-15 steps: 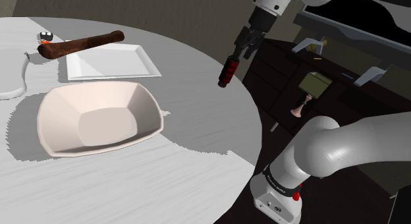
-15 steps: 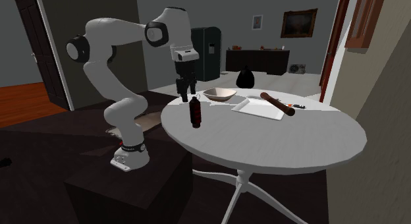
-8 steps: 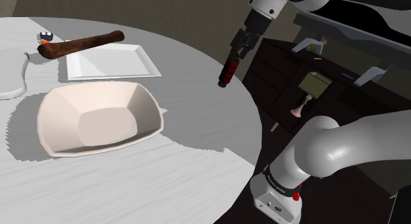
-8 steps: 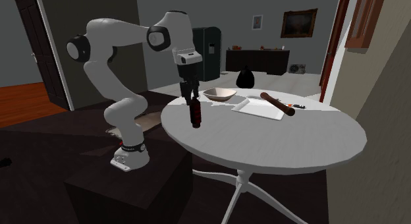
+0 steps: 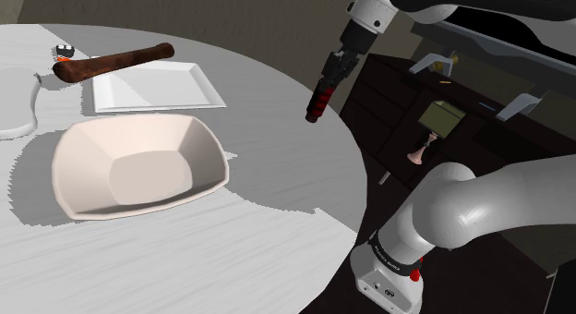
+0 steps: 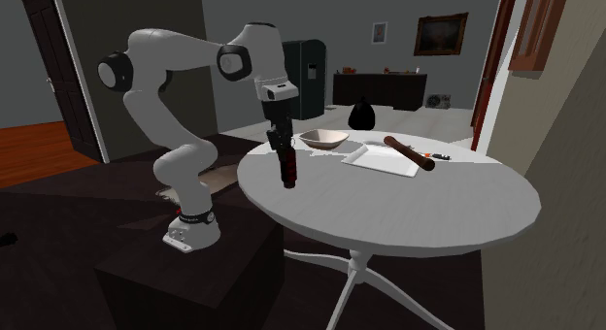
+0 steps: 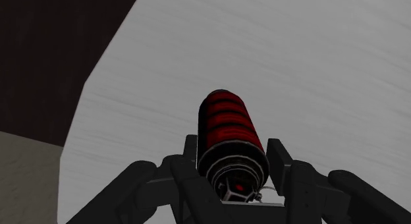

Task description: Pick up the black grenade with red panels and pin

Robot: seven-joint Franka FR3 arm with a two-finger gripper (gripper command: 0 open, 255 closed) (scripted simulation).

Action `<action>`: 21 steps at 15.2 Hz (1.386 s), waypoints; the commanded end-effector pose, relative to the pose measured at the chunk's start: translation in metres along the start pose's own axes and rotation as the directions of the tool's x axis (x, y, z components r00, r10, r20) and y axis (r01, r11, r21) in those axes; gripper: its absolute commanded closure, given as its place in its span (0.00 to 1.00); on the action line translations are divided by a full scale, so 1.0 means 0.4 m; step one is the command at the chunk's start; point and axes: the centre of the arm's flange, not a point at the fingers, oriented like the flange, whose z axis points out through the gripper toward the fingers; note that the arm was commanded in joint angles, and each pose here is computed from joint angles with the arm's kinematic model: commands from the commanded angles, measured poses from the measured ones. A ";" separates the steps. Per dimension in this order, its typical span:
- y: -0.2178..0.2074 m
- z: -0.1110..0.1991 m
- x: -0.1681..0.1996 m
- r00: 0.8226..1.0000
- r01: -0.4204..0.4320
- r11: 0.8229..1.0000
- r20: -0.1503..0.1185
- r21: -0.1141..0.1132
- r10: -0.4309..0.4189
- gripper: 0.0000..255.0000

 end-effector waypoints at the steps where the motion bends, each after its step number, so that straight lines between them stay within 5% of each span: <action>1: -0.001 0.003 0.000 1.000 0.001 1.000 0.002 0.001 -0.001 1.00; 6: 0.002 0.001 -0.001 1.000 0.001 1.000 0.002 0.001 -0.001 1.00; 21: -0.015 -0.195 0.025 1.000 0.001 1.000 0.002 0.001 -0.001 1.00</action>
